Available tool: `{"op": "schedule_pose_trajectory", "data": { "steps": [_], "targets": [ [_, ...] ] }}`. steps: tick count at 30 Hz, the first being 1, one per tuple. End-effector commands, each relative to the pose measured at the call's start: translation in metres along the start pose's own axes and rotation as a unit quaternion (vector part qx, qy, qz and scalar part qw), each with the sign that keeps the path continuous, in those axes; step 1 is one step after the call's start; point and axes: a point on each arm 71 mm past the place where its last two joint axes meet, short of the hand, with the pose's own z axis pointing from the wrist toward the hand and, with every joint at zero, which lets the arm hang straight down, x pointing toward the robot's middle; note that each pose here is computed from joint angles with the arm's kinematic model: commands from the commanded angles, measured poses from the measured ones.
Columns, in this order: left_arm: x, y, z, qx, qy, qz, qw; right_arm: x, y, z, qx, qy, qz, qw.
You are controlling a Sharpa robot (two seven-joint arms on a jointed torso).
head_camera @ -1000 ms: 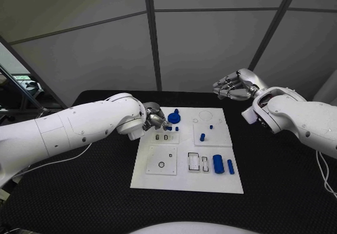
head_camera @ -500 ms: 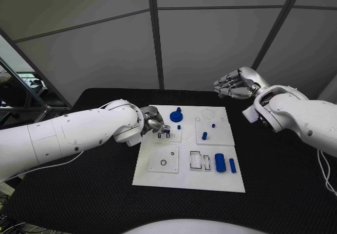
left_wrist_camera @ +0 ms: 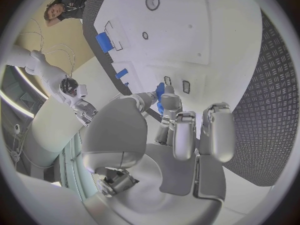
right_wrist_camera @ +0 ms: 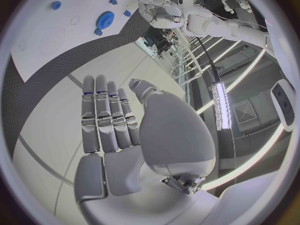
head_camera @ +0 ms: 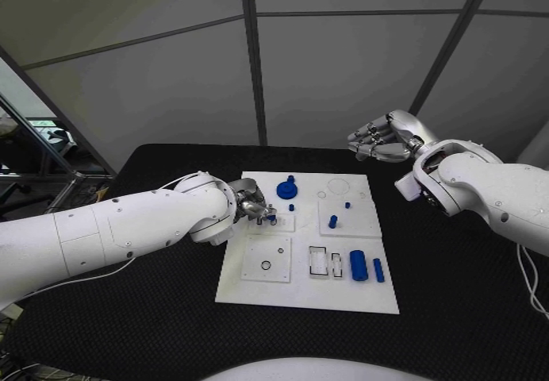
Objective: Assemble the parts on the task board
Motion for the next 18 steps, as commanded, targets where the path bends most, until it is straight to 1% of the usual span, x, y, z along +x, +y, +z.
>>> {"op": "schedule_pose_trajectory", "data": {
  "steps": [1, 8, 18],
  "targets": [
    [-0.0008, -0.0015, 0.0011, -0.001, -0.007, 0.032, 0.999, 0.0007, 0.0006, 0.0004, 0.004, 0.008, 0.003, 1.000],
    [0.0019, -0.0048, 0.0032, 0.000, 0.000, 0.070, 0.998, 0.0012, 0.0007, 0.0003, 0.005, 0.010, 0.003, 1.000],
    [0.0028, -0.0089, 0.0060, 0.001, -0.005, 0.086, 0.996, 0.0030, 0.0018, 0.0008, 0.004, 0.016, 0.004, 1.000]
  ]
}}
